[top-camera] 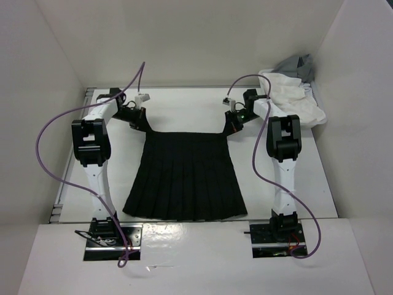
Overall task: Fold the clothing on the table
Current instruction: Fold the skirt
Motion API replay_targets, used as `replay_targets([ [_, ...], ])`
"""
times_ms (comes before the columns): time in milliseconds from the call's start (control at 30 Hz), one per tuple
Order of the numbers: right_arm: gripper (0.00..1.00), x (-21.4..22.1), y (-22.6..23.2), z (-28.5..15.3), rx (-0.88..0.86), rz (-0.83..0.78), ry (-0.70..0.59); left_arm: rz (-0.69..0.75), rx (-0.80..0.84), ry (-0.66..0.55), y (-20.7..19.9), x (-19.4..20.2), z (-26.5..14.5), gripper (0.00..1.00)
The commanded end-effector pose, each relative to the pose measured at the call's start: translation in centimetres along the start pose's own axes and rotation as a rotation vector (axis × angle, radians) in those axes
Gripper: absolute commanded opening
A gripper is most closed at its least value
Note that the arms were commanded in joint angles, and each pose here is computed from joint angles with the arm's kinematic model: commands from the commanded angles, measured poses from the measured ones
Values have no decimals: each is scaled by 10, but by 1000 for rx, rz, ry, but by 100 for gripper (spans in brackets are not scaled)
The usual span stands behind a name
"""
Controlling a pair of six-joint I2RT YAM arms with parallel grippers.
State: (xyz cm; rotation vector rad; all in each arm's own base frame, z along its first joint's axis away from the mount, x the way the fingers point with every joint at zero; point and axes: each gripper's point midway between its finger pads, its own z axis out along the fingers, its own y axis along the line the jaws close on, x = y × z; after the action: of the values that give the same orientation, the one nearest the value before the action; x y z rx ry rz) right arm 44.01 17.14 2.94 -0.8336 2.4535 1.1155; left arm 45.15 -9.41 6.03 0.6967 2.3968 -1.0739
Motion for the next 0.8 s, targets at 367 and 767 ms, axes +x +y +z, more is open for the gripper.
replay_targets([
  [367,2,-25,-31,-23,87,16,-76,-58,86,-99,2,-3,-22,12],
  [767,36,-56,-26,-45,185,-20,-117,-17,-14,-136,15,-39,-38,35],
])
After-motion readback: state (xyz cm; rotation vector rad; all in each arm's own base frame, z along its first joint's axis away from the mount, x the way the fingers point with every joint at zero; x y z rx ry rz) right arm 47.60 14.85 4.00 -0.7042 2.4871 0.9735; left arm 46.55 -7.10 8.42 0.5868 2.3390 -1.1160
